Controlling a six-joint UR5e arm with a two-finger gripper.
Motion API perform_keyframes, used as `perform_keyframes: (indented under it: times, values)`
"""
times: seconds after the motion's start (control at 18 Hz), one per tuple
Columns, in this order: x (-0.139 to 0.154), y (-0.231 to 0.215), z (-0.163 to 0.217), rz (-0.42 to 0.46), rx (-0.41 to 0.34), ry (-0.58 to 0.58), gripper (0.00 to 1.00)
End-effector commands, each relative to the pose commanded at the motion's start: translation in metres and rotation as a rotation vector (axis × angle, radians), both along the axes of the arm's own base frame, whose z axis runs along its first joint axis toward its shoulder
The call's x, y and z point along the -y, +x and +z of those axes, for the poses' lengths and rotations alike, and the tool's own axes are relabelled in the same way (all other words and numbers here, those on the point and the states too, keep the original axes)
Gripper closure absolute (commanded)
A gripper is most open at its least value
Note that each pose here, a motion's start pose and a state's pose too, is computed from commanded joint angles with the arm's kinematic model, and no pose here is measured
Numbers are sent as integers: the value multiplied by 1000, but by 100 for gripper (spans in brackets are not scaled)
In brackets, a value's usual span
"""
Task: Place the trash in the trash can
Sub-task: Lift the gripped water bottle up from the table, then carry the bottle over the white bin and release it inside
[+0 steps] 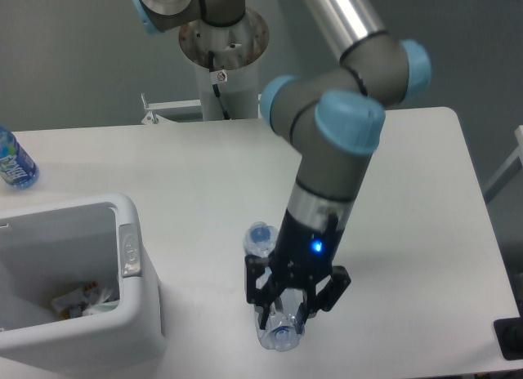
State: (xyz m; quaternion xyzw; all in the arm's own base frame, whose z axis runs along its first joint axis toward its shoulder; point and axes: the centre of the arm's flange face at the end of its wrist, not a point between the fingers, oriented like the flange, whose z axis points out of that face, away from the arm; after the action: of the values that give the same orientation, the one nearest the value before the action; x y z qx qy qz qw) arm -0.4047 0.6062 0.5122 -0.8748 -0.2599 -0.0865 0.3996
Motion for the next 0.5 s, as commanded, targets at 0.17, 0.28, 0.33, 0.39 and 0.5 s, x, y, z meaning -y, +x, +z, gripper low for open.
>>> perform_keyframes:
  times: [0.17, 0.28, 0.33, 0.39, 0.5]
  values:
    - [-8, 23, 27, -5, -15, 47, 46]
    - [-13, 37, 41, -27, -34, 73, 47]
    - [-13, 41, 55, -38, -44, 100, 47]
    - [-14, 42, 63, -51, -48, 124, 47]
    - [-14, 47, 77, -70, -55, 153, 47]
